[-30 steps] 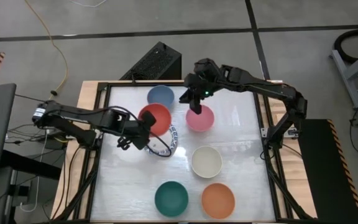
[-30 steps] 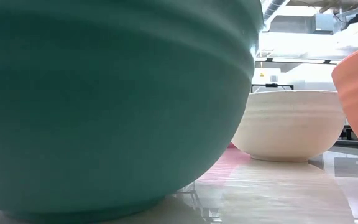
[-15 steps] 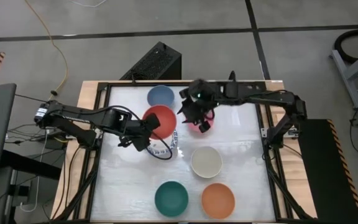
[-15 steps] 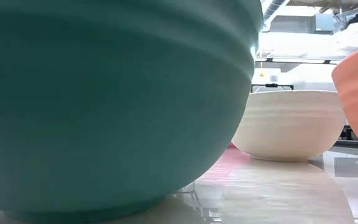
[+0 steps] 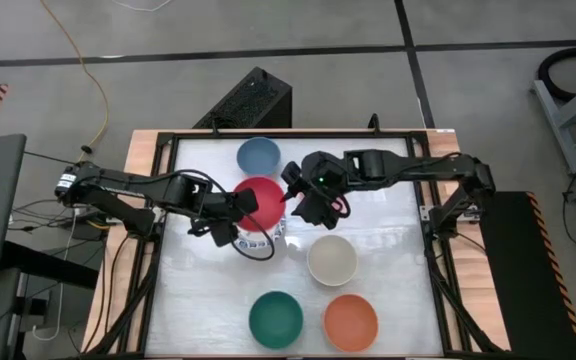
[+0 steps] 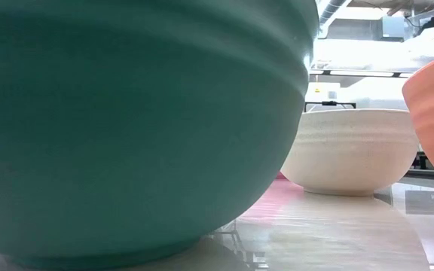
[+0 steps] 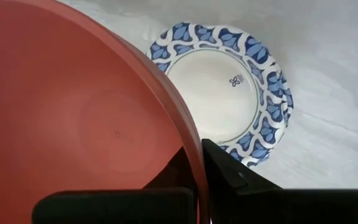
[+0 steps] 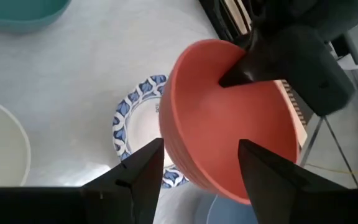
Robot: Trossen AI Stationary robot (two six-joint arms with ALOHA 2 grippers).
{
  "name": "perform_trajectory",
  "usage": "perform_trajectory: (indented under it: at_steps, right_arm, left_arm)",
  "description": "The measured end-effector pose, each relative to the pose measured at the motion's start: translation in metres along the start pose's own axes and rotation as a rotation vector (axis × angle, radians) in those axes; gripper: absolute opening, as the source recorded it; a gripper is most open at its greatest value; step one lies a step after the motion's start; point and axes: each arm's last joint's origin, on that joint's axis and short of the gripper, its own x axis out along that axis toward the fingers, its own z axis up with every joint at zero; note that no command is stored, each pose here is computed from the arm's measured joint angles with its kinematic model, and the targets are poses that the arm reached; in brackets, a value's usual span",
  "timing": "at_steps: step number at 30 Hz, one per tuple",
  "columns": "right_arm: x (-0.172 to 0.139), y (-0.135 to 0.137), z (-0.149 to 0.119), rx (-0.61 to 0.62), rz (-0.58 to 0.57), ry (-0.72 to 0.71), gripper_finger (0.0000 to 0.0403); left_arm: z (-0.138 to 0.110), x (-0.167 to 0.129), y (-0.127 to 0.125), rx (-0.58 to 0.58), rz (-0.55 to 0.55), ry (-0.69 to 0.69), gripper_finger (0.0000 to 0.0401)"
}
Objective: Nest bowls inside each other
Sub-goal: Stack the red bowl on top of the blue patterned bowl
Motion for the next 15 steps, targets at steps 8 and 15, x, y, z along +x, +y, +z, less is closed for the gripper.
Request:
perform_trajectory:
  at_steps: [8, 15]
  right_arm:
    - [0.016, 0.004, 0.0, -0.043, 0.037, 0.014, 0.0226]
    - [0.035, 0.01, 0.002, -0.12, 0.078, 0.02, 0.0222]
  left_arm:
    - [0.0, 0.0, 0.0, 0.021, -0.002, -0.005, 0.0]
    - [0.002, 0.003, 0.002, 0.067, 0.007, -0.008, 0.0]
